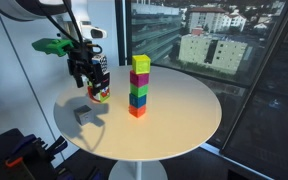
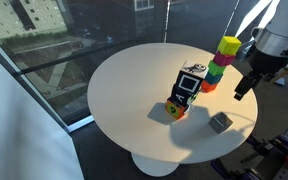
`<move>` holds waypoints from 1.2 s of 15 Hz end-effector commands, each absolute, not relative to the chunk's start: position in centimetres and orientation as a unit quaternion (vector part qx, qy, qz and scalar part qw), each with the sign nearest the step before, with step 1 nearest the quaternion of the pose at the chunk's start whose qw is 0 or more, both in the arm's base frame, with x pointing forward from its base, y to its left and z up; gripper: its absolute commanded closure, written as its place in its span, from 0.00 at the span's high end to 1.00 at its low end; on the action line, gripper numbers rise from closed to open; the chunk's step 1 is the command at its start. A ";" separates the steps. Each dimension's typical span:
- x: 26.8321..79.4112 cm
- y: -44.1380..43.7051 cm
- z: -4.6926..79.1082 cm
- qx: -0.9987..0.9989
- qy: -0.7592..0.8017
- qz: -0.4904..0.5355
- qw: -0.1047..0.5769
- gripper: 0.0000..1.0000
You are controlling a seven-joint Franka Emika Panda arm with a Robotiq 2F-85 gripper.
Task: Put the grey block on top of the yellow block
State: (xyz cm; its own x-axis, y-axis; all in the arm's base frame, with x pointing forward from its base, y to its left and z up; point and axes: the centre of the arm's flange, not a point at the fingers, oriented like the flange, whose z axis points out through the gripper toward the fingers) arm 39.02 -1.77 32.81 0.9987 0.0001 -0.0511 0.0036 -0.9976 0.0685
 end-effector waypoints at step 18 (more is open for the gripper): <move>36.8 2.7 25.3 0.999 -0.032 -0.021 0.039 1.00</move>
State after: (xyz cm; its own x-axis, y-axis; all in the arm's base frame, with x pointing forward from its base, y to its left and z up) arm 37.37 2.23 26.95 0.9980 -0.0453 -0.0434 -0.0418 -0.9960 0.0791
